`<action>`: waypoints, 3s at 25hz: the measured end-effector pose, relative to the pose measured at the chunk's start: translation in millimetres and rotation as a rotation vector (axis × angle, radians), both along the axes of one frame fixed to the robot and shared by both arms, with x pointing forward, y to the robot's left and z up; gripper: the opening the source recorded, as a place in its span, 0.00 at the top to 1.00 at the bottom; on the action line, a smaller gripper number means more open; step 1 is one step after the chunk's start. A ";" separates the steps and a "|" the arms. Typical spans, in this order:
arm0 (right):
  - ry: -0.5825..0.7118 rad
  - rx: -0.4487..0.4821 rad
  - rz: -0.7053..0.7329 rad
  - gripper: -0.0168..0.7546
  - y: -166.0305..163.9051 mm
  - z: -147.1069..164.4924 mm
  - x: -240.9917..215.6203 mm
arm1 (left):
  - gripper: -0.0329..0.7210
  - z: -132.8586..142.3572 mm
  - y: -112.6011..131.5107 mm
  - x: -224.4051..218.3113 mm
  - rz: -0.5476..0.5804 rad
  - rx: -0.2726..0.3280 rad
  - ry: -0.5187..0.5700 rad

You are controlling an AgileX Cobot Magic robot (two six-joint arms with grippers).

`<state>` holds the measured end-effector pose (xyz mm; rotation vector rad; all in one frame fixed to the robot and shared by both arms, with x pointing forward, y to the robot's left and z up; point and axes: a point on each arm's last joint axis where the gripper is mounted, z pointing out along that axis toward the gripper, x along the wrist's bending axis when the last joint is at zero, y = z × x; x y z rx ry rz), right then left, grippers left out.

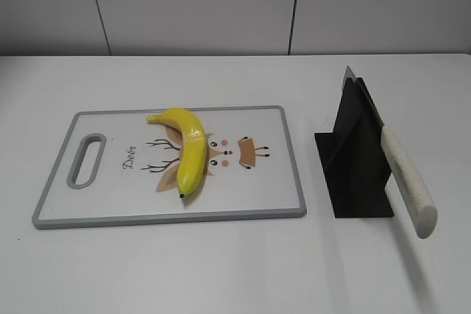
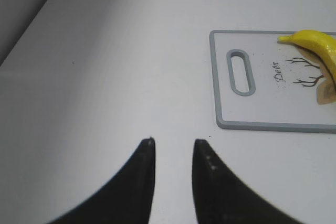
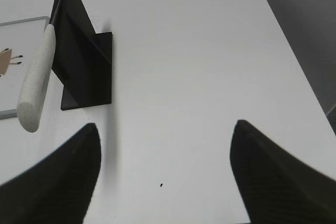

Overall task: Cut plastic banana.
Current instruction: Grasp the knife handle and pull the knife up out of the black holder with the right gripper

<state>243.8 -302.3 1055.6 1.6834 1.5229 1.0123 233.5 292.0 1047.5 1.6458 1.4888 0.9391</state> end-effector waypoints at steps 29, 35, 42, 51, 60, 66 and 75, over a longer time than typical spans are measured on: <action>0.000 0.000 0.000 0.22 0.0 0.0 0.0 | 0.67 0.0 0.0 0.0 0.000 0.000 0.000; 0.000 0.000 0.000 0.22 0.0 0.0 0.0 | 0.67 0.0 0.0 0.0 0.000 0.000 0.000; 0.000 -0.001 0.000 0.22 0.0 0.0 0.0 | 0.67 0.0 -0.2 0.0 -0.001 -0.002 0.000; 0.000 0.000 0.000 0.22 0.0 0.0 0.0 | 0.58 0.0 0.4 0.0 0.003 0.004 0.000; 0.000 -0.001 0.000 0.22 0.0 0.0 0.0 | 0.11 -0.1 2.0 -0.1 0.014 0.021 0.002; 0.000 -0.001 0.000 0.22 0.0 0.0 0.0 | 0.16 -0.1 2.0 -0.1 0.013 0.020 0.001; 0.000 0.000 0.000 0.22 0.0 0.0 0.0 | 0.19 -0.1 2.0 -0.1 0.013 0.020 0.001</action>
